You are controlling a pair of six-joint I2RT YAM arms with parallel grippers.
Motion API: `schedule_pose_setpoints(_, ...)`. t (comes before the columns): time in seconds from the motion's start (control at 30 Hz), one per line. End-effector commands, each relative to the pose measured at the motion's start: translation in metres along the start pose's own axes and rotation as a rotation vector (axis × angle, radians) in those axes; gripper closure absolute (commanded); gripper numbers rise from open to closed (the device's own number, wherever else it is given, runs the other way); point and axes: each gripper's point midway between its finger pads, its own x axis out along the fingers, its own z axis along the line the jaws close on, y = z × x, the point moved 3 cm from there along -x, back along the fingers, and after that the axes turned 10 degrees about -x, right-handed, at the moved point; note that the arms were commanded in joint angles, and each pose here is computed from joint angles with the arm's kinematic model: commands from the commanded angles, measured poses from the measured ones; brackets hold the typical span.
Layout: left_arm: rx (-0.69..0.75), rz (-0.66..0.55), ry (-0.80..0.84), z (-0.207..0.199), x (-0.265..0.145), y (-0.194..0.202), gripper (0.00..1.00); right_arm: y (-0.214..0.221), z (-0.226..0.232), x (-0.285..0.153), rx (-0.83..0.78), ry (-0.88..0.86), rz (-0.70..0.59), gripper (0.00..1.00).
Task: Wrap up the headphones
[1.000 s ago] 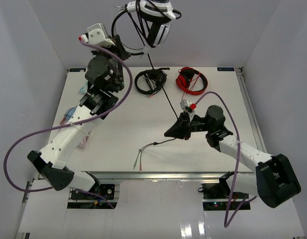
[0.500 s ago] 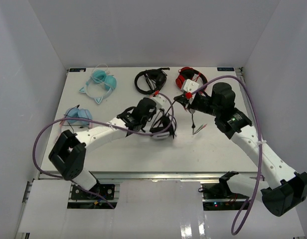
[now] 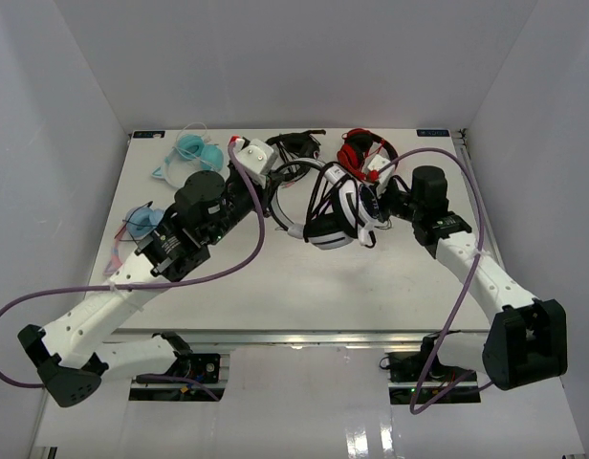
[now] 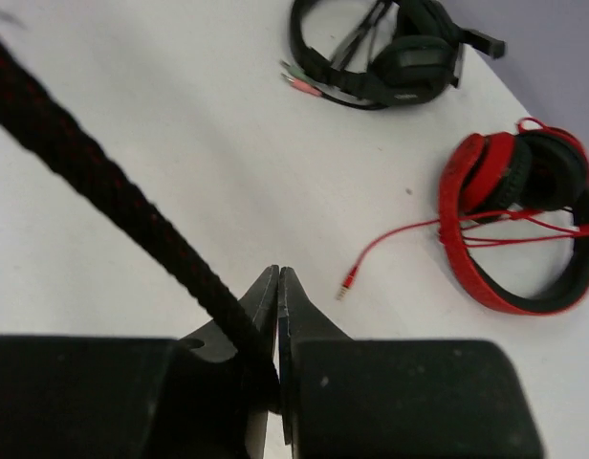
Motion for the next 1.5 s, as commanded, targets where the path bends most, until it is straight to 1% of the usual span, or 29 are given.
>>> schedule_pose_setpoints(0.0,-0.134,-0.083,-0.035,-0.001,0.005,-0.039,1.0,-0.04,0.027,-0.006,0.064,-0.196,-0.284,0.92)
schedule_pose_setpoints(0.03,-0.153,-0.096,-0.027,-0.004,0.007,-0.044,1.0,-0.045,0.035,-0.006,0.079,-0.258,-0.336,0.92)
schedule_pose_setpoints(0.1,-0.216,-0.155,0.008,-0.012,0.009,-0.068,1.0,-0.049,0.063,-0.008,0.162,-0.46,-0.434,0.92)
schedule_pose_setpoints(0.13,-0.265,-0.181,0.015,-0.014,0.011,-0.076,1.0,-0.056,0.068,-0.01,0.204,-0.508,-0.468,0.92)
schedule_pose_setpoints(0.17,-0.327,-0.217,0.014,-0.016,0.013,-0.085,1.0,-0.062,0.073,-0.011,0.26,-0.553,-0.486,0.92)
schedule_pose_setpoints(0.2,-0.406,-0.275,0.002,-0.015,0.013,-0.098,1.0,-0.061,0.082,-0.01,0.337,-0.615,-0.476,0.92)
schedule_pose_setpoints(0.23,-0.459,-0.309,-0.015,-0.013,0.015,-0.103,1.0,-0.065,0.081,-0.008,0.325,-0.624,-0.5,0.92)
schedule_pose_setpoints(0.27,-0.512,-0.367,-0.017,-0.011,0.016,-0.114,1.0,-0.065,0.084,-0.004,0.346,-0.645,-0.496,0.92)
schedule_pose_setpoints(0.37,-0.659,-0.479,-0.127,0.006,0.02,-0.128,1.0,-0.071,0.088,-0.004,0.392,-0.671,-0.504,0.92)
schedule_pose_setpoints(0.47,-0.68,-0.565,-0.294,0.03,0.027,-0.131,1.0,-0.072,0.097,-0.009,0.414,-0.683,-0.507,0.92)
schedule_pose_setpoints(0.53,-0.653,-0.588,-0.407,0.044,0.034,-0.126,1.0,-0.075,0.101,-0.016,0.4,-0.678,-0.523,0.92)
schedule_pose_setpoints(0.63,-0.543,-0.593,-0.563,0.064,0.042,-0.11,1.0,-0.073,0.109,-0.023,0.397,-0.671,-0.527,0.92)
schedule_pose_setpoints(0.67,-0.489,-0.578,-0.613,0.069,0.046,-0.104,1.0,-0.072,0.112,-0.025,0.394,-0.668,-0.524,0.92)
schedule_pose_setpoints(0.77,-0.317,-0.459,-0.734,0.086,0.063,-0.075,1.0,-0.073,0.116,-0.027,0.356,-0.638,-0.496,0.92)
schedule_pose_setpoints(0.83,-0.242,-0.353,-0.734,0.091,0.081,-0.05,1.0,-0.083,0.107,-0.027,0.3,-0.576,-0.495,0.92)
schedule_pose_setpoints(0.9,-0.096,-0.202,-0.7,0.089,0.095,-0.022,1.0,-0.085,0.092,-0.023,0.198,-0.47,-0.469,0.92)
schedule_pose_setpoints(1.0,0.048,0.013,-0.578,0.078,0.109,0.021,1.0,-0.08,0.064,-0.018,0.086,-0.301,-0.333,0.92)
schedule_pose_setpoints(1.07,0.126,0.152,-0.531,0.074,0.111,0.051,1.0,-0.074,0.046,-0.016,0.029,-0.19,-0.217,0.92)
schedule_pose_setpoints(1.1,0.163,0.205,-0.502,0.072,0.111,0.062,1.0,-0.068,0.04,-0.015,-0.031,-0.15,-0.165,0.92)
schedule_pose_setpoints(1.13,0.195,0.271,-0.499,0.073,0.109,0.077,1.0,-0.058,0.035,-0.013,-0.05,-0.115,-0.098,0.92)
schedule_pose_setpoints(1.2,0.24,0.356,-0.475,0.073,0.107,0.097,1.0,-0.051,0.035,-0.01,-0.099,-0.106,-0.039,0.92)
schedule_pose_setpoints(1.3,0.273,0.448,-0.432,0.071,0.102,0.119,1.0,-0.036,0.042,-0.002,-0.111,-0.135,0.037,0.91)
schedule_pose_setpoints(1.47,0.318,0.576,-0.412,0.074,0.09,0.156,1.0,-0.014,0.058,0.008,-0.111,-0.213,0.102,0.87)
